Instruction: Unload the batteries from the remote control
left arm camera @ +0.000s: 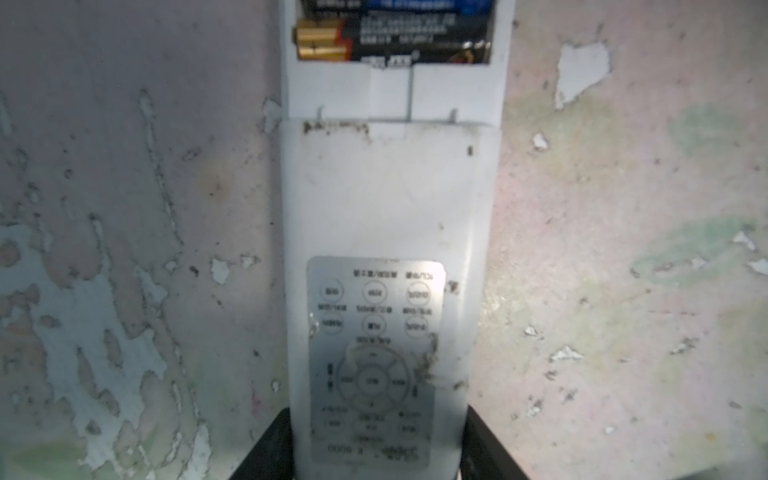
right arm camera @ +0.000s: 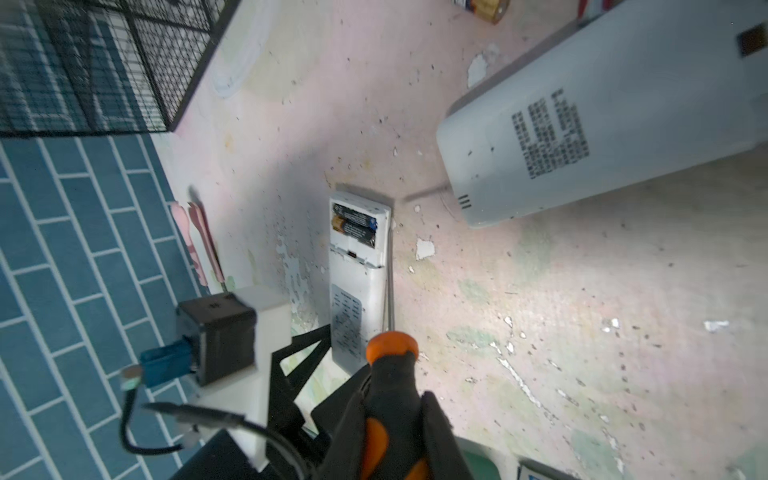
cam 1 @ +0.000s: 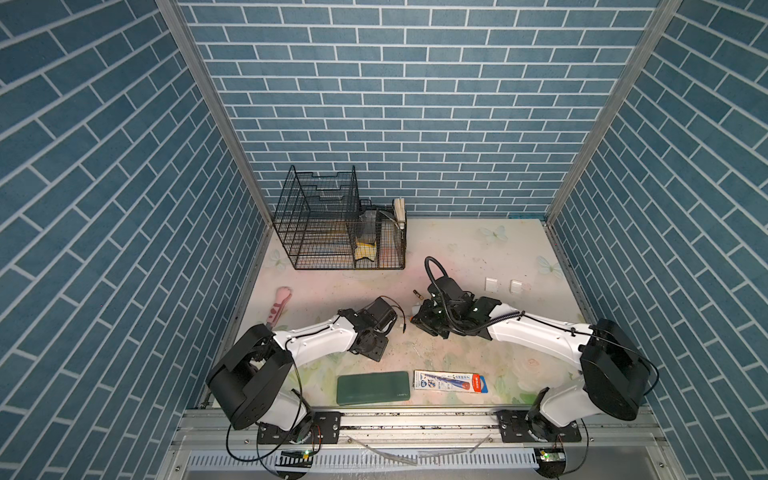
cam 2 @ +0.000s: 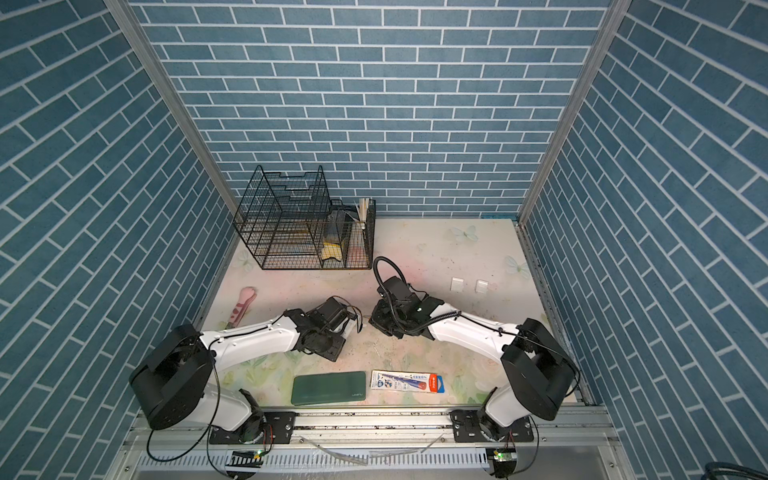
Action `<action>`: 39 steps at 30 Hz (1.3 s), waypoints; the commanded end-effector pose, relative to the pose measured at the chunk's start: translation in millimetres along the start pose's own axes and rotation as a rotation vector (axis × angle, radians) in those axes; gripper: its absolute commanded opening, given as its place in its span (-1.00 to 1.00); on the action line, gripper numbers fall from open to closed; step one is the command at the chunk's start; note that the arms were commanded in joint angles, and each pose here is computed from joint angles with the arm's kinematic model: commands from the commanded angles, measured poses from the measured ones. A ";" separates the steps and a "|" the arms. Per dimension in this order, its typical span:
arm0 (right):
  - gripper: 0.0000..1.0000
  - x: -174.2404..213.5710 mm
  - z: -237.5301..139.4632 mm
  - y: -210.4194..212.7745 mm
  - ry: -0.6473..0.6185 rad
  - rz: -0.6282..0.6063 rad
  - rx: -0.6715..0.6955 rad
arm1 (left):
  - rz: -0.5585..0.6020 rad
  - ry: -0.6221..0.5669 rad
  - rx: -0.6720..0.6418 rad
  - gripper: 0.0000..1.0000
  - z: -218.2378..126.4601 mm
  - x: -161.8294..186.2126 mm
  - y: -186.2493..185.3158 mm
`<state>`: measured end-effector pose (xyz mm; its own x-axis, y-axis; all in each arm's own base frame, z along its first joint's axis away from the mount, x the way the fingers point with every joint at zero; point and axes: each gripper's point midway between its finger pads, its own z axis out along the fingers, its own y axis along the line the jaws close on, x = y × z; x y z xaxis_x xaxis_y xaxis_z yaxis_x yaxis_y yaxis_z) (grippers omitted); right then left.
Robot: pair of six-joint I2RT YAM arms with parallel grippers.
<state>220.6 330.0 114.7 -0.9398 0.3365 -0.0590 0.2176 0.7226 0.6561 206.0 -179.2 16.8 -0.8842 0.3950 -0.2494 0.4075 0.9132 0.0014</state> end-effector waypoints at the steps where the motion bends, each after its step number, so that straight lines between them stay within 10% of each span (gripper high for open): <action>1: -1.00 -16.3 -22.2 19.9 -0.104 0.089 -0.014 | -0.011 -0.008 -0.016 -0.13 -2.3 3.9 5.7; 39: -1.00 22.0 25.0 23.7 0.021 0.154 -0.042 | -0.003 -0.013 -0.003 -0.17 -2.9 3.6 3.7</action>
<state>214.3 365.6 113.9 -0.9118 0.4099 0.0265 0.3151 0.6568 0.6851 204.5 -177.5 17.7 -0.8841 0.3909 -0.2560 0.4046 0.9145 -0.0007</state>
